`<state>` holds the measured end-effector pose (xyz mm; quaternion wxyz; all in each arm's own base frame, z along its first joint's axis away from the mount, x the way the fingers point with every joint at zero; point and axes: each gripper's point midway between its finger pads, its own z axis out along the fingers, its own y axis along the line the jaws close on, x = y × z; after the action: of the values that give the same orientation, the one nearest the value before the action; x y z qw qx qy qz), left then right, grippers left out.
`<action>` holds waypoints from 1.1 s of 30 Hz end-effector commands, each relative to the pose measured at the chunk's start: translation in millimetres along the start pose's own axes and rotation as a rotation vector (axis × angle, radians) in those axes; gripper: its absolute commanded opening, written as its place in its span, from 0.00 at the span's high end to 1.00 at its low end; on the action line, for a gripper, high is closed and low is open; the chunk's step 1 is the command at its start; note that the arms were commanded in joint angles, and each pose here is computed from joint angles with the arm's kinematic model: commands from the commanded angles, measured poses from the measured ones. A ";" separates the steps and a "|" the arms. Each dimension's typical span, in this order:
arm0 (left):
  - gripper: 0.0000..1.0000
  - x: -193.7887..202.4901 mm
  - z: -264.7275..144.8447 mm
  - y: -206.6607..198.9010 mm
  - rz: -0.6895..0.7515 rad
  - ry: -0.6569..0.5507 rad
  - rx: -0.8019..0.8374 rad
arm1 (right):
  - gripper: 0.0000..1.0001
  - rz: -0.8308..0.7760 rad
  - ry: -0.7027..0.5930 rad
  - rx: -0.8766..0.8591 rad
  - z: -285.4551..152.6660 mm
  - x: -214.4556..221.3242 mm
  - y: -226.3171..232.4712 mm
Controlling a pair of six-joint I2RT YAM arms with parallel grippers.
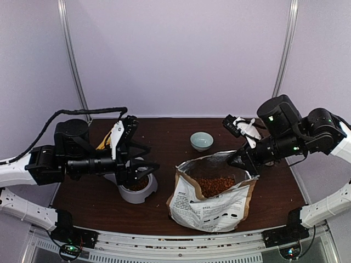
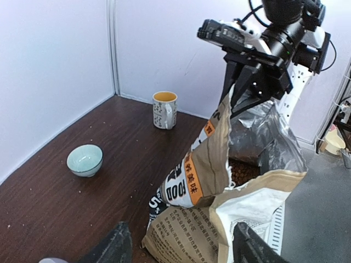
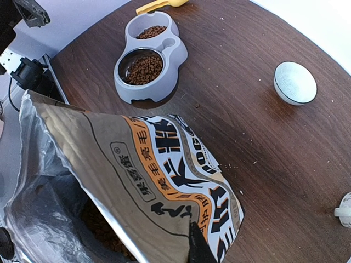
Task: Serve the pet food
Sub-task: Close the seal on the pet food bag with both arms.
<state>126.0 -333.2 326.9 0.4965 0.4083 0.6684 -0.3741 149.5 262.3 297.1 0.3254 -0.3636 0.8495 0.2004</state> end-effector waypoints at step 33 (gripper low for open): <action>0.68 2.8 68.6 -41.0 0.546 0.075 0.255 | 0.91 0.168 -0.130 -0.133 -4.3 -30.5 3.4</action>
<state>108.4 -405.4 291.2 0.4756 0.6508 0.5145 -0.2925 156.3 269.3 296.8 0.3008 -0.3106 0.8605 0.2694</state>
